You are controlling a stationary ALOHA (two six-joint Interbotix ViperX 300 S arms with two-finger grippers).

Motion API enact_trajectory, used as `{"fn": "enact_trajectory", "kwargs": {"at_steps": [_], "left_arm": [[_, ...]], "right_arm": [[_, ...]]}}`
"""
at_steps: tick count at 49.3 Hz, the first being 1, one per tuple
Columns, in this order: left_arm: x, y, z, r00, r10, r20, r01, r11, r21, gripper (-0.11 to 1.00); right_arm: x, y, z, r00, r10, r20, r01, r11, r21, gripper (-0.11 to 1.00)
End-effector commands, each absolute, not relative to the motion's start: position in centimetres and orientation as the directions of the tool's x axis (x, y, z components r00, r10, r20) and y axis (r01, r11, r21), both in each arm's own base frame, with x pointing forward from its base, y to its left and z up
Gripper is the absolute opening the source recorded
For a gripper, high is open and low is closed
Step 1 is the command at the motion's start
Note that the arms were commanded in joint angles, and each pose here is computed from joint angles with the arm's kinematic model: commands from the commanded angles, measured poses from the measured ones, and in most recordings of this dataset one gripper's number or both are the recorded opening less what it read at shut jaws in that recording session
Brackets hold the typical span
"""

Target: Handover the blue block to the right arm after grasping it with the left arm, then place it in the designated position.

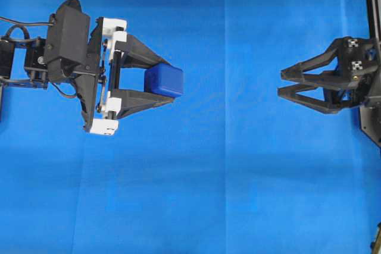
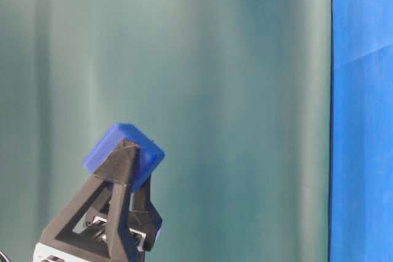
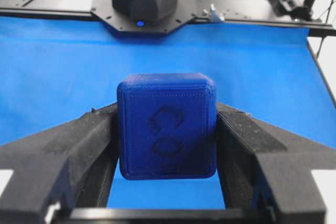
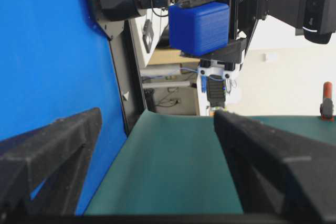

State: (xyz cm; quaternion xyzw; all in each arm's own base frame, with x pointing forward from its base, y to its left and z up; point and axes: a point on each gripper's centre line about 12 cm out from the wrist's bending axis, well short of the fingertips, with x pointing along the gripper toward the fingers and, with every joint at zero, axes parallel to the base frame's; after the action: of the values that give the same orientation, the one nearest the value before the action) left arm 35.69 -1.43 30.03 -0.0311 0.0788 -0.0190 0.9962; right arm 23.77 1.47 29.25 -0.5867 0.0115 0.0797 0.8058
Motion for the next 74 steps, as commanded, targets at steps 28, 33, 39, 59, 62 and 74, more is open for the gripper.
{"fn": "enact_trajectory", "kwargs": {"at_steps": [28, 33, 39, 59, 62, 74], "left_arm": [[35.4, -1.3, 31.3, 0.992, -0.040, -0.119, 0.032, 0.997, -0.071, 0.46], [35.4, -1.3, 31.3, 0.992, -0.040, -0.121, 0.031, 0.997, -0.071, 0.46], [35.4, -1.3, 31.2, 0.991, -0.040, -0.129, 0.031, 0.997, -0.071, 0.46], [35.4, -1.3, 31.1, 0.990, -0.039, -0.136, 0.030, 0.997, -0.071, 0.46], [35.3, -1.3, 31.1, 0.990, -0.040, -0.138, 0.030, 0.997, -0.069, 0.46], [35.3, -1.3, 30.9, 0.988, -0.039, -0.147, 0.029, 0.997, -0.071, 0.46]], "right_arm": [[34.2, 1.5, 32.9, 0.986, 0.128, -0.110, -0.137, 0.230, -0.964, 0.95], [36.0, 1.4, 32.7, 0.984, 0.125, -0.123, -0.150, 0.230, -0.962, 0.95], [37.9, 1.2, 32.6, 0.984, 0.118, -0.134, -0.159, 0.229, -0.961, 0.95], [41.9, 1.0, 33.1, 0.985, 0.108, -0.133, -0.155, 0.226, -0.962, 0.95], [41.9, 1.0, 33.1, 0.985, 0.108, -0.133, -0.155, 0.225, -0.962, 0.95], [41.7, 1.0, 33.6, 0.986, 0.107, -0.126, -0.147, 0.211, -0.966, 0.92]]}}
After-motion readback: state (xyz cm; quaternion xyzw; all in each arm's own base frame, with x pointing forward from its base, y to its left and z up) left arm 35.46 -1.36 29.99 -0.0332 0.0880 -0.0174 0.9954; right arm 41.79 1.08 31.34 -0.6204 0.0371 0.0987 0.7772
